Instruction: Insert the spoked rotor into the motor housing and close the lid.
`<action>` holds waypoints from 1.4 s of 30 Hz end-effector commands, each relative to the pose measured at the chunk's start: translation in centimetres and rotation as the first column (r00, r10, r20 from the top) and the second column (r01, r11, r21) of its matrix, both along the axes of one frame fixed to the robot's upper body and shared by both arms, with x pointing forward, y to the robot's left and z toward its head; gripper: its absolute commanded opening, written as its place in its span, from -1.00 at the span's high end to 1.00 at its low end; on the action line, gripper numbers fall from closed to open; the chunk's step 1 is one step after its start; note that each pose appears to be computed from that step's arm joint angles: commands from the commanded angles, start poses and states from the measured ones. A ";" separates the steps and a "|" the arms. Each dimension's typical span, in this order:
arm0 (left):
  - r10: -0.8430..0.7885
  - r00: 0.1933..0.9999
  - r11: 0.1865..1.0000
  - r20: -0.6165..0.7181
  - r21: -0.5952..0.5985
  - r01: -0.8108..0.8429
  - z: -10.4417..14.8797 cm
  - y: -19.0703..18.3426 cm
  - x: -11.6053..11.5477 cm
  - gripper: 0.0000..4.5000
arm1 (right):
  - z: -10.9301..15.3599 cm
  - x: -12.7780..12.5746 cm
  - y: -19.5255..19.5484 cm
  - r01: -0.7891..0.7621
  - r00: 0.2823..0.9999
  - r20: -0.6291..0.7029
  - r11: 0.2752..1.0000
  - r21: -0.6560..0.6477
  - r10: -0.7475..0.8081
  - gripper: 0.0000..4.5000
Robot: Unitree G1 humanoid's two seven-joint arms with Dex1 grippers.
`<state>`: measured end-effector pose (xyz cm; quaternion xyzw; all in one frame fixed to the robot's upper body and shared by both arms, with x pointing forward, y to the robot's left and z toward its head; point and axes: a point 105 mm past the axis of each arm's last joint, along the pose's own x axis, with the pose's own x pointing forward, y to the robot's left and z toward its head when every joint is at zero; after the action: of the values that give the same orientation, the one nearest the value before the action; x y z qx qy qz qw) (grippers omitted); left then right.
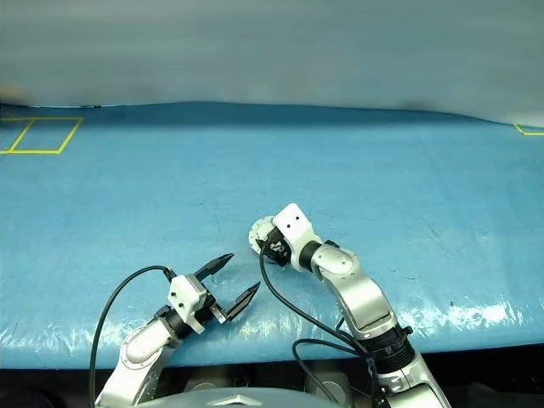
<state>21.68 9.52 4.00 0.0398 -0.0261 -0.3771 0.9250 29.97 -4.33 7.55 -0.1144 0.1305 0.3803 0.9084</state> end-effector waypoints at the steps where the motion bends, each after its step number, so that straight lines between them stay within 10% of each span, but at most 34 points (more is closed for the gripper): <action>1: -0.003 1.000 1.000 0.018 -0.025 0.003 0.6 0.0 0.0 -1.00 | 0.7 0.2 -0.7 0.004 1.000 0.023 1.000 0.000 -0.004 -0.35; 42: -0.017 1.000 0.999 0.012 -0.037 0.017 0.3 0.2 0.1 -1.00 | -1.8 1.0 -2.3 0.018 0.998 -0.053 0.996 -0.088 -0.023 -0.35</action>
<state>21.67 9.72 3.46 0.0309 -0.0171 -0.3874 0.9212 30.63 -4.90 7.20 -0.1339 0.1401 0.3912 0.8997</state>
